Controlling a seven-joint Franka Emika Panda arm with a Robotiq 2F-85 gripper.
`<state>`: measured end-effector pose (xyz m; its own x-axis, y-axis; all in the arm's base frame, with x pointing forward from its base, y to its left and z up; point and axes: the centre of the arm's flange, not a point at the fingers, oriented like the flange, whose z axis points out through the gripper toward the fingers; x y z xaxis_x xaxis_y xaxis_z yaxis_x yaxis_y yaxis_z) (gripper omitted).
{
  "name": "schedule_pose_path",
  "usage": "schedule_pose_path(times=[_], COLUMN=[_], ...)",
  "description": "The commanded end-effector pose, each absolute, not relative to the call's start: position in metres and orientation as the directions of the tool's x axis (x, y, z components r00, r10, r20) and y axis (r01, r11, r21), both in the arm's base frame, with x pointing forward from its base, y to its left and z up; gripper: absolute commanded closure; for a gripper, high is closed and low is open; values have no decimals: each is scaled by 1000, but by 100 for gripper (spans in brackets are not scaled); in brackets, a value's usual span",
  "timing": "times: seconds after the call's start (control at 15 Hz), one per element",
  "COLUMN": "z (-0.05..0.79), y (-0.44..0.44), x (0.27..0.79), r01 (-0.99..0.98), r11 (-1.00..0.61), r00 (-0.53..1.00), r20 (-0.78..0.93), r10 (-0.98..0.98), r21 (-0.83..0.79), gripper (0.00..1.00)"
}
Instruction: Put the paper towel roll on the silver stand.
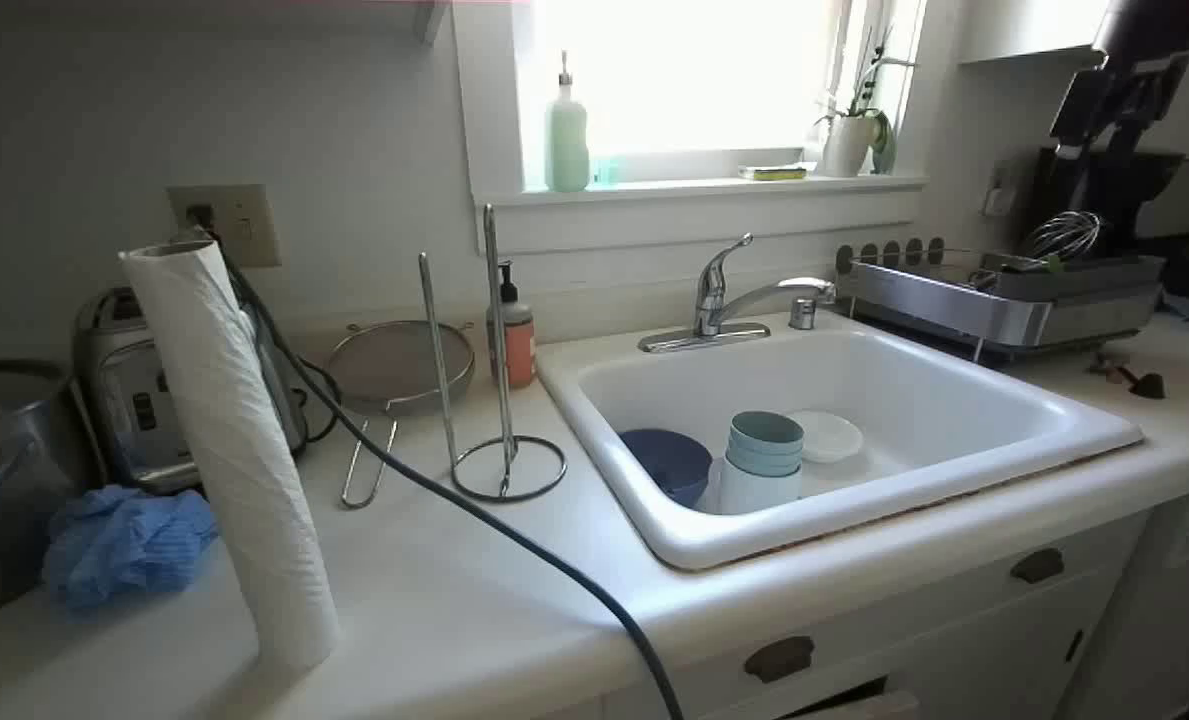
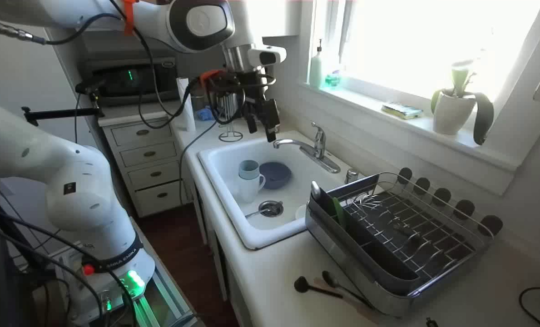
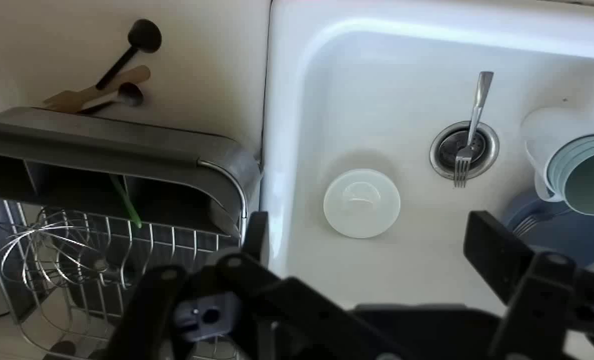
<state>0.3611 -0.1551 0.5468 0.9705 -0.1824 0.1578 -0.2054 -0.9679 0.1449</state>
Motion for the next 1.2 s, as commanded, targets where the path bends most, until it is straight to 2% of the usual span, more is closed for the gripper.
schedule_pose_path(times=[0.0, 0.93, 1.13], z=[547, 547, 578], y=[-155, -155, -118], x=[361, 361, 388], r01=[-205, -206, -156], r11=[-968, -968, -970], r00=[970, 970, 979], r20=[158, 158, 159], r10=[-182, -182, -127], r21=[145, 145, 188], gripper=[0, 0, 0])
